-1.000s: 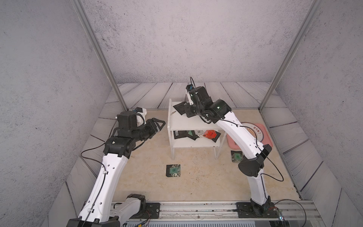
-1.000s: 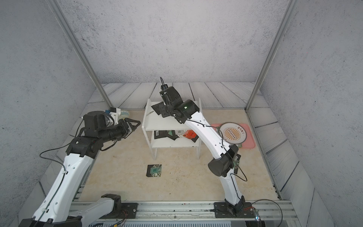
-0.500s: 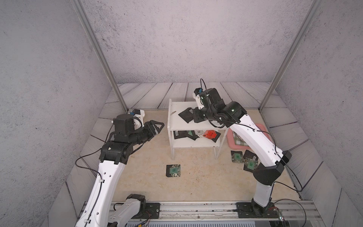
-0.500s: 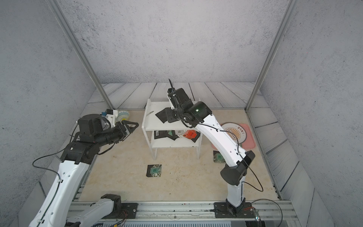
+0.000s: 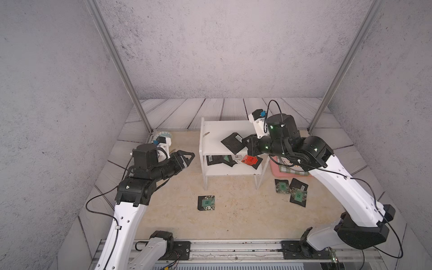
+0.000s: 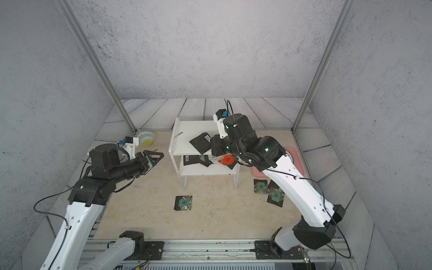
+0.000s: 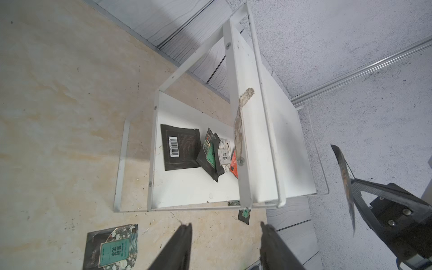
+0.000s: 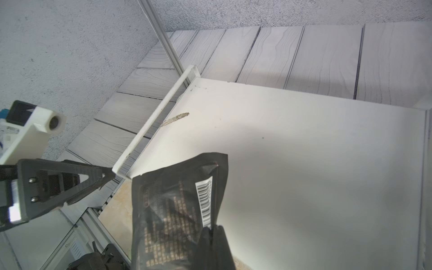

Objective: Remove the tea bags from the shelf
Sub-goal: Pick up the tea bag from the shelf, then place the tea bag at the center of the board.

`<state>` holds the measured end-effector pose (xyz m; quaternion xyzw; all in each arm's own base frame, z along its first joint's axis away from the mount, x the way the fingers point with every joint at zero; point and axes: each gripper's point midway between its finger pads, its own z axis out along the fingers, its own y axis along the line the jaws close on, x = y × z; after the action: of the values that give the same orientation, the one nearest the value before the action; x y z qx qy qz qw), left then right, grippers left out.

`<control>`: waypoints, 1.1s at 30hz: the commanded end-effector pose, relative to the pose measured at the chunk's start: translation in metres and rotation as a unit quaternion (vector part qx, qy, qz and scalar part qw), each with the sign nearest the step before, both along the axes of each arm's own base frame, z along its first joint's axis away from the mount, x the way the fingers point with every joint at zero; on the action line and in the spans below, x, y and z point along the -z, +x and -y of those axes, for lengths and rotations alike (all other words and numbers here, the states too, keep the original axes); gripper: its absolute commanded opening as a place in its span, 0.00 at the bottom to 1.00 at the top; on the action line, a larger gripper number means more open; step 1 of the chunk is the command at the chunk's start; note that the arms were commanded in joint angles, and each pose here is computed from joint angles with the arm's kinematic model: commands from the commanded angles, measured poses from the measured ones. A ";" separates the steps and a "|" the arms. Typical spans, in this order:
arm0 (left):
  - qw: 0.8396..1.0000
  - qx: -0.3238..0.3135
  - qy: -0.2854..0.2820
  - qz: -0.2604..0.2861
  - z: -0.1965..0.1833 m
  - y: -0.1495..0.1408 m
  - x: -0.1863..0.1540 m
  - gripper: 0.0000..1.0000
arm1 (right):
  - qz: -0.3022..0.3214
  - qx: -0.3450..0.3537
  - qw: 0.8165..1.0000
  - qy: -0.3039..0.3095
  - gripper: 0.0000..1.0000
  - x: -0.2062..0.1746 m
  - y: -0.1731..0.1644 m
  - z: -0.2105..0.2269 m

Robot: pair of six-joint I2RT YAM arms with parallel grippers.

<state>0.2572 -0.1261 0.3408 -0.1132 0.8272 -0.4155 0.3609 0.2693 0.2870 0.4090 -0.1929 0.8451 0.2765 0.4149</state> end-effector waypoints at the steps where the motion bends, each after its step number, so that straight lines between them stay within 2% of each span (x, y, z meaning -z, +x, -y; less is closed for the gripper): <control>1: 1.000 0.012 0.004 -0.006 0.001 -0.009 0.011 0.52 | 0.002 -0.014 1.000 0.017 0.02 -0.002 -0.018 0.002; 13: 0.999 0.034 0.013 -0.038 0.009 -0.030 0.053 0.52 | -0.015 -0.018 1.000 0.006 0.02 0.048 -0.054 0.022; 20: 0.997 0.034 0.023 -0.061 0.008 -0.043 0.083 0.52 | -0.044 -0.017 0.999 -0.014 0.02 0.097 -0.068 0.023; 27: 0.996 0.032 0.029 -0.080 0.006 -0.051 0.104 0.52 | -0.059 -0.021 0.997 -0.033 0.02 0.127 -0.077 0.023; 33: 0.995 0.027 0.034 -0.088 0.004 -0.052 0.115 0.52 | -0.076 -0.014 0.996 -0.040 0.02 0.171 -0.078 0.017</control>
<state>0.2067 -0.1309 0.2311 -0.1197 0.8696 -0.3922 0.2750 0.1889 0.2665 0.2423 -0.2157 0.8854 0.2531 0.3249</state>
